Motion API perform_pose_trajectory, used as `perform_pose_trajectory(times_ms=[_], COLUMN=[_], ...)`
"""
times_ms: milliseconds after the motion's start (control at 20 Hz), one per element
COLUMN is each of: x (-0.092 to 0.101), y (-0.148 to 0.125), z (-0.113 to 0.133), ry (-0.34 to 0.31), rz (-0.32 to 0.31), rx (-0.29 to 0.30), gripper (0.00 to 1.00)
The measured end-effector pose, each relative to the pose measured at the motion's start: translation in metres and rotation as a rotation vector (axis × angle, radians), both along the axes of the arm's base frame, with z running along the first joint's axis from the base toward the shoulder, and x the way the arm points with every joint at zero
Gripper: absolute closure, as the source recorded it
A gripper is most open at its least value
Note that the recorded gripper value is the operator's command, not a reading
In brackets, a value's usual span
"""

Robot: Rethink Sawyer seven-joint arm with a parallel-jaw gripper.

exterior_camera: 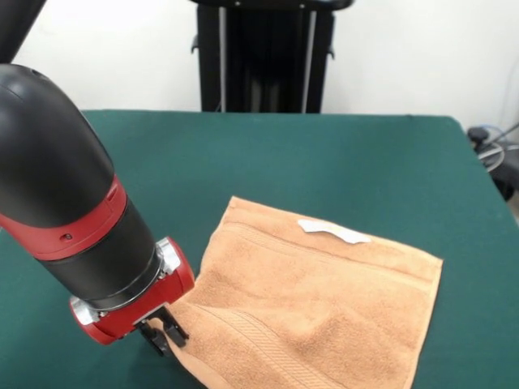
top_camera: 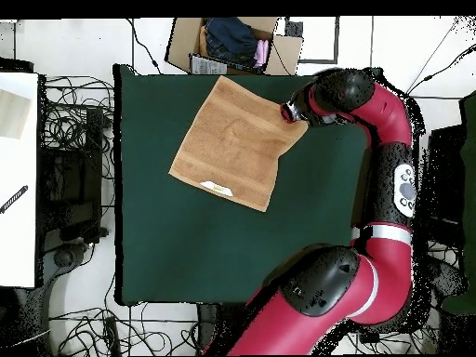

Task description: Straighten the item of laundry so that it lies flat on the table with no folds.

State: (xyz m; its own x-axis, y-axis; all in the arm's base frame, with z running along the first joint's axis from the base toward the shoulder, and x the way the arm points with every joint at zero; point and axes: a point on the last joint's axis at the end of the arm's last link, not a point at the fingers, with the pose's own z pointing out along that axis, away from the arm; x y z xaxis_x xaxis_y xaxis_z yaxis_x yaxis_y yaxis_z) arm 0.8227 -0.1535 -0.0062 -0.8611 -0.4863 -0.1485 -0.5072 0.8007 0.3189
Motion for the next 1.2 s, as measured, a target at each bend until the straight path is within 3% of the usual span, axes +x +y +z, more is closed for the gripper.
perform_pose_trajectory(times_ms=[1200], x=[0.0008], y=[-0.0053], z=[0.001], ry=[-0.001], rz=[-0.003], rx=[-0.009], gripper=[1.0])
